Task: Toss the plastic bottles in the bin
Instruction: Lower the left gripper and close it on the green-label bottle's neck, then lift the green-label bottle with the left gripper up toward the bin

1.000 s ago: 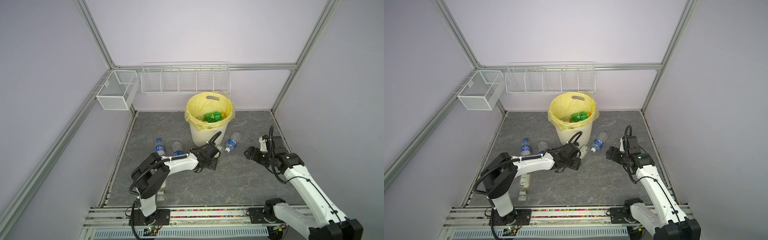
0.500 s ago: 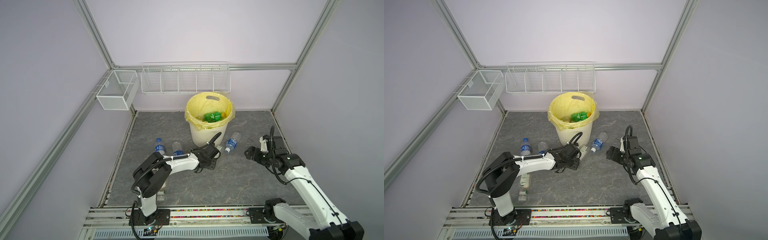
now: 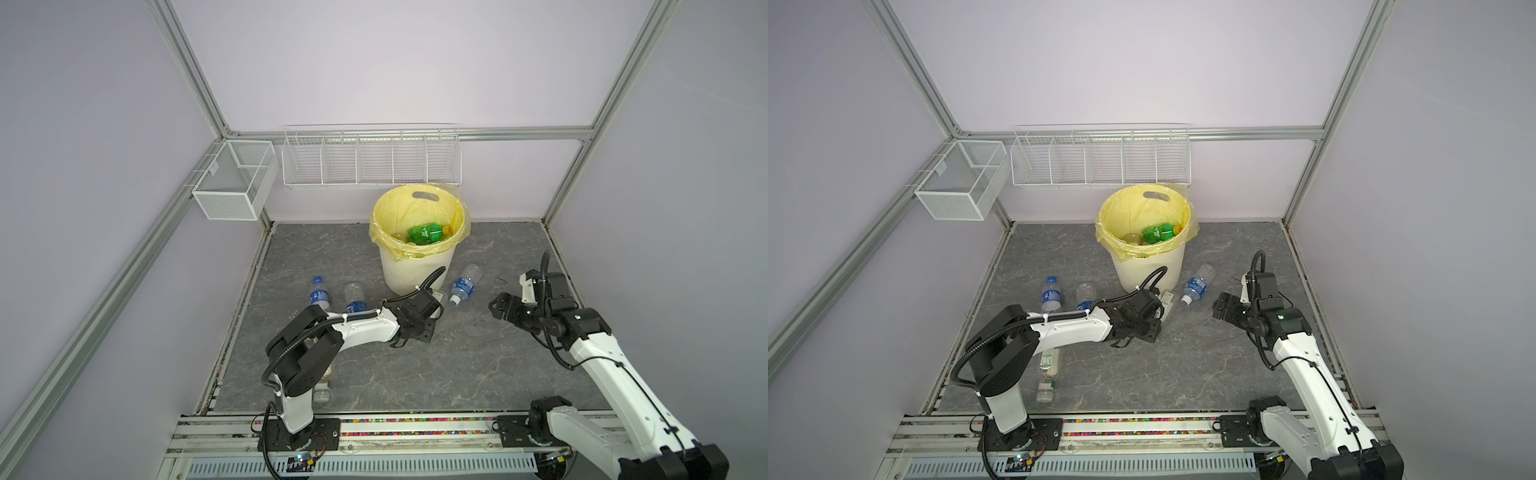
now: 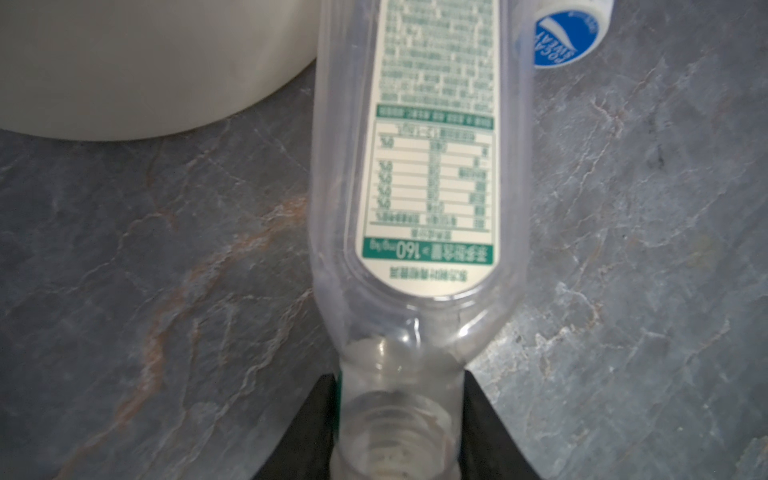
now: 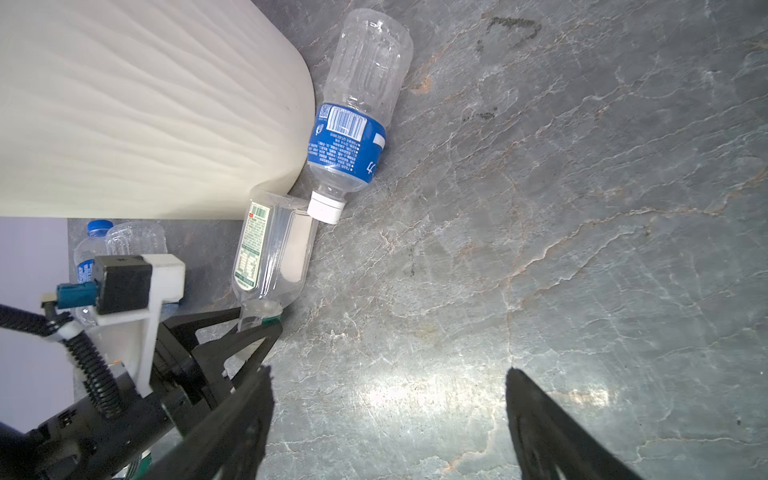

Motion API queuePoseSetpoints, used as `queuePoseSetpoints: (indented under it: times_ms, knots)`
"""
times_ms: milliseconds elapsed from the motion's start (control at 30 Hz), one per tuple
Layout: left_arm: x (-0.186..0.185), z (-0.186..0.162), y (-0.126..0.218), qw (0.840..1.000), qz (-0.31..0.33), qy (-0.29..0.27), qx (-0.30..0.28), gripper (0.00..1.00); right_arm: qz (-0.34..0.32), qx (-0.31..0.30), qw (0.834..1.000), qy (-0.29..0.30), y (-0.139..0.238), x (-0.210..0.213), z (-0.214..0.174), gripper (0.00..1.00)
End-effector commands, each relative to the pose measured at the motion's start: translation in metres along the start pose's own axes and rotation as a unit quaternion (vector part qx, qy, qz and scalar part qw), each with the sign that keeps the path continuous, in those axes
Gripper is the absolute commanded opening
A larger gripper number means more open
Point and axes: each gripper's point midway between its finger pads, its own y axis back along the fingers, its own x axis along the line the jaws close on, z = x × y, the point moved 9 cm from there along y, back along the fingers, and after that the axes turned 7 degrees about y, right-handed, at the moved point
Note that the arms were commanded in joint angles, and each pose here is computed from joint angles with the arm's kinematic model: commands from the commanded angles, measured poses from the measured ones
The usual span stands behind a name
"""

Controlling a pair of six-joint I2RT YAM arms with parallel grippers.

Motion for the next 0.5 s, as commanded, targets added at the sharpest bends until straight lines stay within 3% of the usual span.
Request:
queuePoseSetpoints:
  times_ms: [0,467]
  knots:
    - [0.003,0.001,0.013,1.000,0.000,0.013,-0.024,0.35,-0.002,-0.004,1.000,-0.004,0.003,-0.002,-0.001,0.88]
    - [0.004,-0.013,0.032,0.999,-0.013,0.021,-0.041,0.30,-0.004,-0.005,1.000,-0.009,0.006,-0.002,-0.002,0.88]
